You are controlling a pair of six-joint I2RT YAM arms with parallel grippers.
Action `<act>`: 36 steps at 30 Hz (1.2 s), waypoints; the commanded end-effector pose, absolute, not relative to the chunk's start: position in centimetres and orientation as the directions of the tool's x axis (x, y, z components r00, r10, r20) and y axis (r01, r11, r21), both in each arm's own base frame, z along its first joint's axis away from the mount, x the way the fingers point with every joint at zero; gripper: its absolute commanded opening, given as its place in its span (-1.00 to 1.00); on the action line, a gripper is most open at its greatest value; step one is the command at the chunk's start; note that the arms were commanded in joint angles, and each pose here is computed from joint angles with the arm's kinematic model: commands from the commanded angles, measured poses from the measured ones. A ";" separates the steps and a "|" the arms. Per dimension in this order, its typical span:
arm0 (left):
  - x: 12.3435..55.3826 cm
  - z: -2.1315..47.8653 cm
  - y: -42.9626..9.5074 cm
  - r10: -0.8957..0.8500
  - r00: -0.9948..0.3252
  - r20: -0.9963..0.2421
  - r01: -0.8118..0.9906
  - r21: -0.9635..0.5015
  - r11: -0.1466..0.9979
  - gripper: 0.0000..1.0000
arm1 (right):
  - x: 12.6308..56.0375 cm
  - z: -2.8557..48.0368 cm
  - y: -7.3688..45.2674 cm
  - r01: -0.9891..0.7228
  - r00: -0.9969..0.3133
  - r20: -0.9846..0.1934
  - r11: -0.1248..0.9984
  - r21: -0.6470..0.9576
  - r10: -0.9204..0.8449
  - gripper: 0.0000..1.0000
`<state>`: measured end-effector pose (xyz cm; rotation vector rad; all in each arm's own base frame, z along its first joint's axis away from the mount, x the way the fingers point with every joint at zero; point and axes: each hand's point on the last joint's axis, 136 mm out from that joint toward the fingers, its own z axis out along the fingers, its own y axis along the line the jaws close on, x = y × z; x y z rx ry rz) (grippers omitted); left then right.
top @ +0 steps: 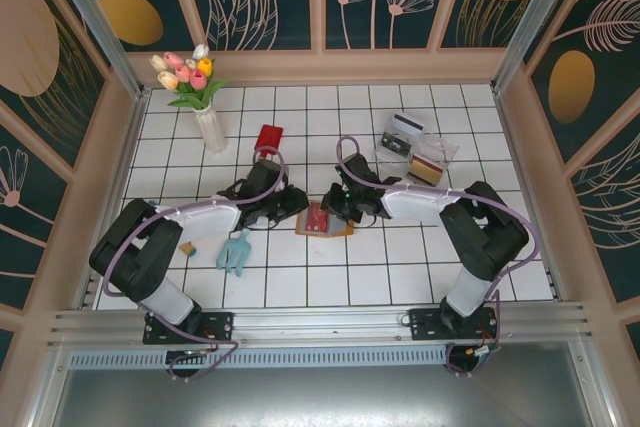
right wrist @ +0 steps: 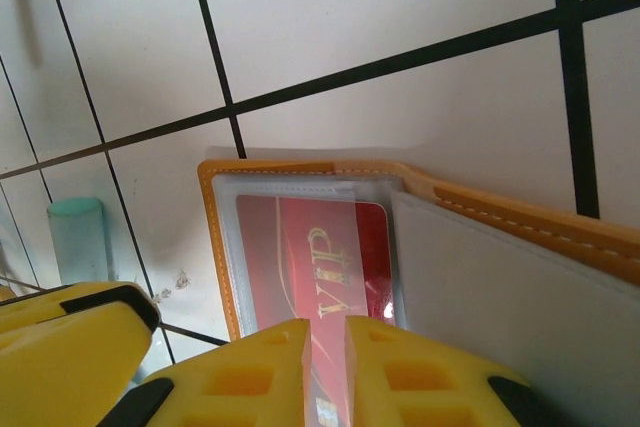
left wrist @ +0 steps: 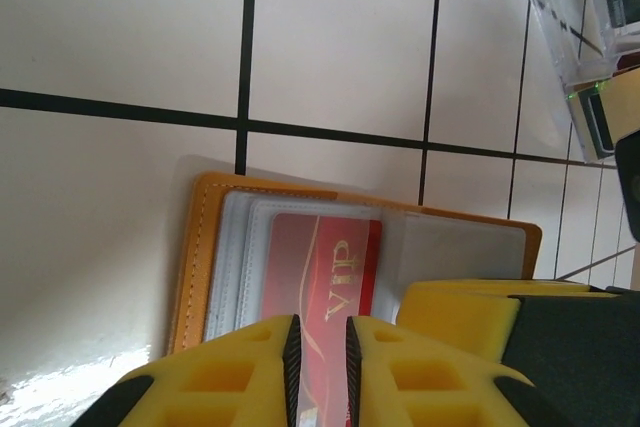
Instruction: Take the credit cards out of the card holder
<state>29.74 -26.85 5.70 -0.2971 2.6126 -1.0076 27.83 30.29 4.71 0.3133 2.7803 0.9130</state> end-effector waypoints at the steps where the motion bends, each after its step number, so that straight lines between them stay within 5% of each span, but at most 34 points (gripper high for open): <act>1: 30.0 5.5 -27.7 -0.269 -0.938 -0.216 -0.049 -0.688 0.724 -0.56 | 27.6 4.3 30.2 0.115 -0.965 -0.125 0.801 0.587 0.231 -0.64; 36: 29.0 2.4 -26.6 -0.271 -0.947 -0.173 -0.102 -0.637 0.764 -0.67 | 26.8 2.1 29.6 0.012 -0.984 -0.143 0.831 0.556 0.110 -0.64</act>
